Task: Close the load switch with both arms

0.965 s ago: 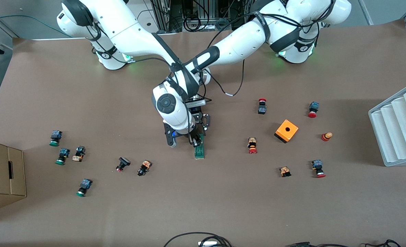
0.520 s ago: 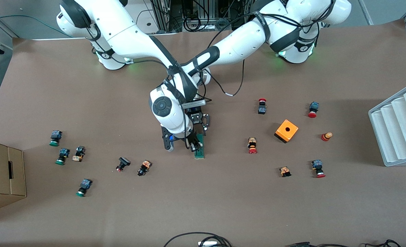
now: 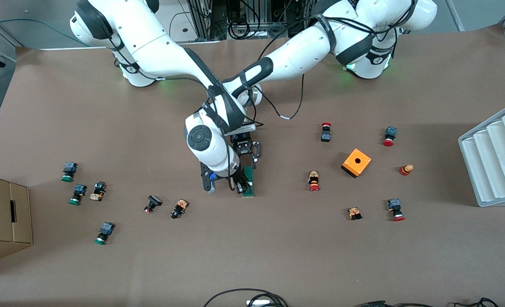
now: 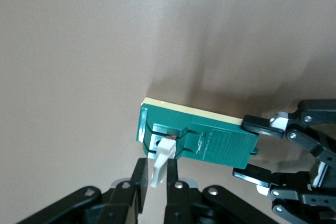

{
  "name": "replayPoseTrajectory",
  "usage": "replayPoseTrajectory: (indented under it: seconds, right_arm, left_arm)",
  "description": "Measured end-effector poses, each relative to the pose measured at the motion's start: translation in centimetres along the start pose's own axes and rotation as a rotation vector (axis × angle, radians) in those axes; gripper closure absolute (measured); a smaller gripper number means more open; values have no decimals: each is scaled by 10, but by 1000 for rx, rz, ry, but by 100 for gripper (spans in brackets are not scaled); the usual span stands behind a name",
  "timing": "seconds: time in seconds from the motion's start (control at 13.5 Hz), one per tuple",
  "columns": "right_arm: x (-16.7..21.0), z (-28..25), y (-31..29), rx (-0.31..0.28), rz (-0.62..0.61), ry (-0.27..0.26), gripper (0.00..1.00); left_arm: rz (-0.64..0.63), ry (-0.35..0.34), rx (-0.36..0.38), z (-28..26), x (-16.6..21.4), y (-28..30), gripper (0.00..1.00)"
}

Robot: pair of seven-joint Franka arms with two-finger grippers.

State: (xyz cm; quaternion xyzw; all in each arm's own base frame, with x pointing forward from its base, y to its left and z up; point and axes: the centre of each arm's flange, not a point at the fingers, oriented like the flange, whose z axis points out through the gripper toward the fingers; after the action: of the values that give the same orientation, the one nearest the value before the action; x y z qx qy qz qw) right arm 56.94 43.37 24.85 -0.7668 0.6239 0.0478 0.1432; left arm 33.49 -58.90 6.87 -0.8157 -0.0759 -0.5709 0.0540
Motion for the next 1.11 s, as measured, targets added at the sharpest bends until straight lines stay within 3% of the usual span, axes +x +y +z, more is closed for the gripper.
replayPoseTrajectory:
  seconds: [1.11]
  right_arm:
    - [6, 27, -27, 28, 6, 0, 79]
  left_arm:
    - [2, 0, 0, 0, 0, 0, 40]
